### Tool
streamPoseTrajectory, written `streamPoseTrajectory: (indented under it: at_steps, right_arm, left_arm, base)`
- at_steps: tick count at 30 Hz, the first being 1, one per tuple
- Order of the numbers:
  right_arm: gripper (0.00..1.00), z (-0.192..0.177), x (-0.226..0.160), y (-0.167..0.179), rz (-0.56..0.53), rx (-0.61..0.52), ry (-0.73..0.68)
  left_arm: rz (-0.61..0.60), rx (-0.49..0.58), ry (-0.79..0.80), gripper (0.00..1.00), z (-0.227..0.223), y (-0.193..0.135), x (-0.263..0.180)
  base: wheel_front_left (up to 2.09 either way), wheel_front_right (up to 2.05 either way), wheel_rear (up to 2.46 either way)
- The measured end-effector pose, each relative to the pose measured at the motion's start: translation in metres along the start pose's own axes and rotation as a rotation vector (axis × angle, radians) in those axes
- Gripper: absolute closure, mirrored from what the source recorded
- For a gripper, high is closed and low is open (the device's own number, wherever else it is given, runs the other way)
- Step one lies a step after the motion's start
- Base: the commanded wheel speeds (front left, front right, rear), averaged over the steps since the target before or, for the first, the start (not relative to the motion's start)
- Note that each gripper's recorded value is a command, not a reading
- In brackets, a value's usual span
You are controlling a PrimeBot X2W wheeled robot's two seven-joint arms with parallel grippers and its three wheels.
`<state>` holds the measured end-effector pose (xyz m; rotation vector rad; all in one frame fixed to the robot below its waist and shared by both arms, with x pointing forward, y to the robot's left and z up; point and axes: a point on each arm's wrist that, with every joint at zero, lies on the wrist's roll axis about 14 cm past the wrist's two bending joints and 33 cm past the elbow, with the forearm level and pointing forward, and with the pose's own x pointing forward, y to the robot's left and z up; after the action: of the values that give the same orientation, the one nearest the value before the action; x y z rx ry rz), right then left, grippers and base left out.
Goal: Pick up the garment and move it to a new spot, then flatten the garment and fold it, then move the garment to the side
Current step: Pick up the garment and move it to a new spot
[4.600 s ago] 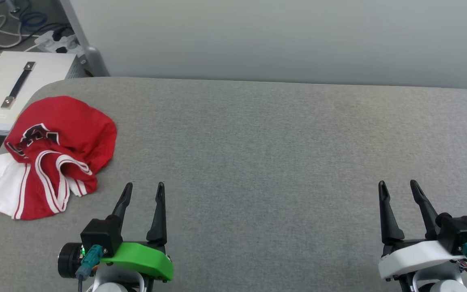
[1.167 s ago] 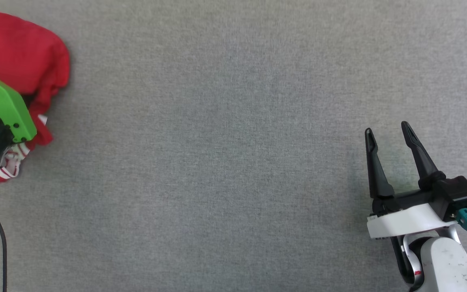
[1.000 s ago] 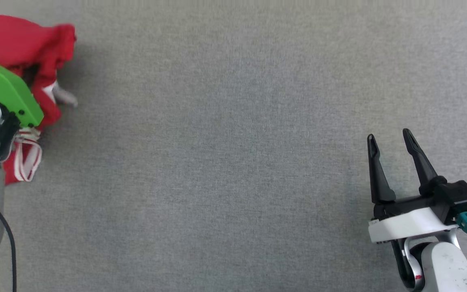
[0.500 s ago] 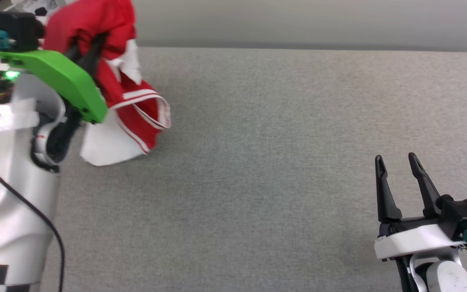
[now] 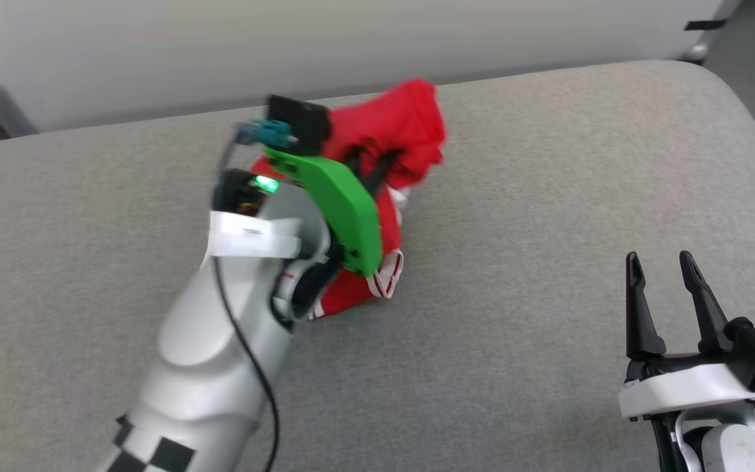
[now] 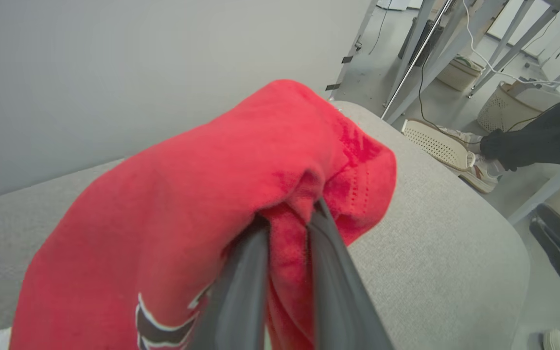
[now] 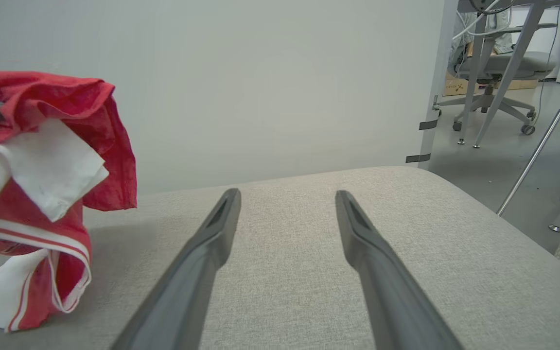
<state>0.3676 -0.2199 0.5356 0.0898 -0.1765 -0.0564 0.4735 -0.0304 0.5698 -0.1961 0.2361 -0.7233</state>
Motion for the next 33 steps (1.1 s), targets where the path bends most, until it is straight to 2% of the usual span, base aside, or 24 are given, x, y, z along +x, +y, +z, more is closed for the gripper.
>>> streamPoseTrajectory:
  at_steps: [3, 4, 5, 6, 9, 12, 15, 20, 26, 33]
  right_arm:
    - [0.0, -0.002, -0.006, -0.009, -0.028, -0.004, 0.012]
    - [0.0, -0.004, -0.008, -0.011, -0.035, -0.002, 0.019]
    - [0.0, -0.005, -0.01, -0.013, -0.044, -0.002, 0.025]
    - [0.0, -0.006, -0.011, -0.015, -0.051, -0.003, 0.029]
    - [0.0, -0.008, -0.015, -0.02, -0.069, -0.003, 0.039]
    - [0.0, -0.009, -0.016, -0.027, -0.091, -0.005, 0.044]
    - [0.0, -0.014, -0.018, -0.032, -0.105, -0.011, 0.064]
    - [0.0, -0.02, -0.016, -0.031, -0.099, -0.014, 0.079]
    - [0.0, -0.019, -0.011, -0.021, -0.065, -0.021, 0.071]
    - [0.0, -0.017, -0.013, -0.004, -0.009, -0.016, 0.06]
  left_arm:
    - [-0.056, 0.018, 0.072, 1.0, -0.027, -0.025, 0.022]
    - [-0.068, 0.022, 0.096, 0.88, -0.036, -0.03, 0.028]
    - [-0.074, 0.024, 0.126, 0.53, -0.046, -0.034, 0.034]
    - [-0.077, 0.023, 0.158, 0.0, -0.056, -0.036, 0.038]
    - [-0.093, 0.028, 0.276, 0.0, -0.095, -0.044, 0.045]
    - [-0.171, 0.04, 0.294, 0.0, -0.112, -0.067, 0.05]
    - [-0.2, 0.003, 0.284, 0.0, -0.12, -0.078, 0.053]
    - [-0.192, -0.029, 0.185, 0.0, -0.103, -0.075, 0.055]
    - [-0.122, -0.027, 0.038, 0.0, -0.073, -0.055, 0.046]
    - [0.068, 0.03, -0.18, 0.0, -0.022, 0.008, 0.002]
  base:
    - [0.0, 0.0, 0.0]
    - [0.0, 0.0, 0.0]
    - [0.0, 0.0, 0.0]
    - [0.0, 0.0, 0.0]
    - [0.0, 0.0, 0.0]
    - [0.0, 0.0, 0.0]
    - [0.0, 0.0, 0.0]
    - [0.0, 0.0, 0.0]
    - [0.0, 0.0, 0.0]
    - [0.0, 0.0, 0.0]
